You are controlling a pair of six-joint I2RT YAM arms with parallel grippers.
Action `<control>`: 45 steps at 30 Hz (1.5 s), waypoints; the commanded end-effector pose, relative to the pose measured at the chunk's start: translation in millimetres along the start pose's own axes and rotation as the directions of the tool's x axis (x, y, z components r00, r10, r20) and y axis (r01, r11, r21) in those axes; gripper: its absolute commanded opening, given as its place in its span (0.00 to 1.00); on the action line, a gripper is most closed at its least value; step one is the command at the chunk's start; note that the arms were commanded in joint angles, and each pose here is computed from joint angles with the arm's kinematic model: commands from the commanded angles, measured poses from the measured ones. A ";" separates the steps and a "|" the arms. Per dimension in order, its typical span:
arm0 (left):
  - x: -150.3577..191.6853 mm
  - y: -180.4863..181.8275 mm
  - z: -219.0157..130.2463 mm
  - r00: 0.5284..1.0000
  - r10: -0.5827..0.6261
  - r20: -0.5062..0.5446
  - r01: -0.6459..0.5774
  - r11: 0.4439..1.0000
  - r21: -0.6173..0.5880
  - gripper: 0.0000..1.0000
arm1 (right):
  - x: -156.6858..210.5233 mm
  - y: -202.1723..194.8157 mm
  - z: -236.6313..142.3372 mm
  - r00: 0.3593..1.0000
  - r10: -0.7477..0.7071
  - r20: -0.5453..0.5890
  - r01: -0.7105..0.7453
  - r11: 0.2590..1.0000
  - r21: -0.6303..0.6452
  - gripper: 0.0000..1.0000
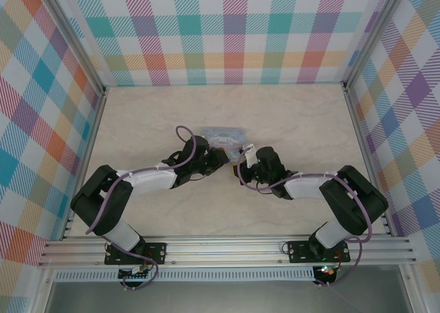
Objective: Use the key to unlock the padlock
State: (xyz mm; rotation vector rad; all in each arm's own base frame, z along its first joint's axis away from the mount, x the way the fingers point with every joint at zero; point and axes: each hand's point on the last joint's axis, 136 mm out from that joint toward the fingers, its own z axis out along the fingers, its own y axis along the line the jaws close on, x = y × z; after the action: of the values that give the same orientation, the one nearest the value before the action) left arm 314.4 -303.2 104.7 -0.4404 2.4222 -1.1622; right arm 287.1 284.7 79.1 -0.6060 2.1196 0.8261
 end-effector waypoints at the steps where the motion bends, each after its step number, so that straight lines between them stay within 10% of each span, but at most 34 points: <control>1: 22.6 -32.3 -2.0 0.992 0.059 -0.112 -0.048 0.993 0.104 0.22 | -78.1 33.2 -5.9 0.971 -0.045 0.233 0.076 0.989 -0.128 0.05; 21: 24.6 -28.8 4.5 0.989 0.068 -0.128 -0.056 0.994 0.094 0.23 | -76.8 23.5 -2.8 0.981 0.017 0.193 0.019 0.983 -0.184 0.05; 45: 13.2 2.0 -46.5 0.998 0.056 -0.006 -0.057 0.998 -0.031 0.67 | 34.8 -3.3 -12.7 0.962 0.247 -0.116 -0.254 0.966 -0.053 0.04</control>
State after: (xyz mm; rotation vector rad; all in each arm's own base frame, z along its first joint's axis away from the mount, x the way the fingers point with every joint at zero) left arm 287.3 -292.5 136.6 -0.3394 2.4225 -1.1703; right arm 269.7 262.0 45.2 -0.4412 2.2840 0.9565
